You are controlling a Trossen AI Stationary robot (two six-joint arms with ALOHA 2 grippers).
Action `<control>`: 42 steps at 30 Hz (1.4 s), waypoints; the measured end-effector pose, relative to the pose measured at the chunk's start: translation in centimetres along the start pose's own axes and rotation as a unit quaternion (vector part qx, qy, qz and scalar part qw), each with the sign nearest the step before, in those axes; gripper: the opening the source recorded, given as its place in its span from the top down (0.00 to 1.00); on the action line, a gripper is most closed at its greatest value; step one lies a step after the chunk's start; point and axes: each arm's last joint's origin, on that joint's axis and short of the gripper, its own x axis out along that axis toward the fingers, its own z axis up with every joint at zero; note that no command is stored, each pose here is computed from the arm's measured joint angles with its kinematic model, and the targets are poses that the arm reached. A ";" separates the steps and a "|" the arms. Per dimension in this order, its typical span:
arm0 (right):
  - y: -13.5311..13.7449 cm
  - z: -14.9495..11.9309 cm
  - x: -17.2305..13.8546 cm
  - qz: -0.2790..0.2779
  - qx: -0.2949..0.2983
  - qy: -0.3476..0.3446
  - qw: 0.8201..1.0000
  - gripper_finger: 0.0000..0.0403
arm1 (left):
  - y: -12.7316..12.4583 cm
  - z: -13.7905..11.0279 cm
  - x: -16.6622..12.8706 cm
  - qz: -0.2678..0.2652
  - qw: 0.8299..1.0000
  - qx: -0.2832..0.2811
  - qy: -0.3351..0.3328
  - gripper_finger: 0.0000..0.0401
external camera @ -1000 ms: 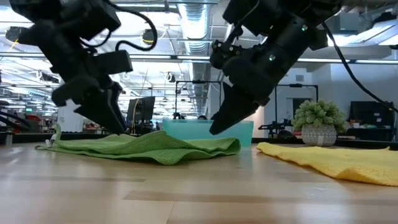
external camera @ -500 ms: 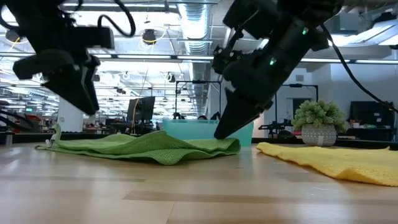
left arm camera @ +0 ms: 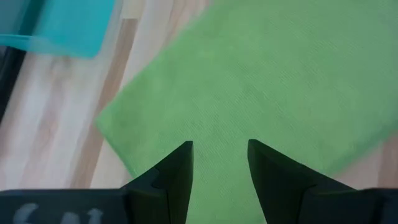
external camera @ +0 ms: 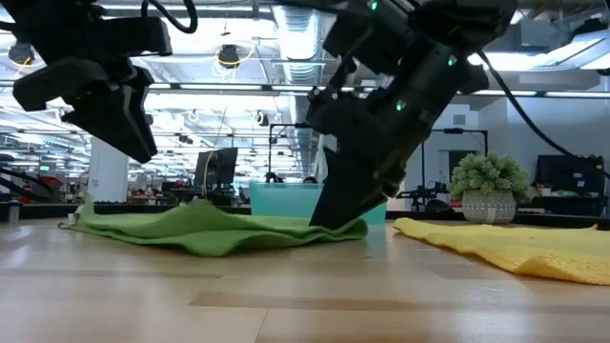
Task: Roll microfiber towels into tight, uniform cylinder then place into a basket
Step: Fold the green towel
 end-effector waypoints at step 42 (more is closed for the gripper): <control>4.4 1.6 -6.0 -0.012 -0.045 0.053 0.997 0.74 | 4.1 -2.1 7.8 -0.040 0.982 -0.185 -0.013 0.64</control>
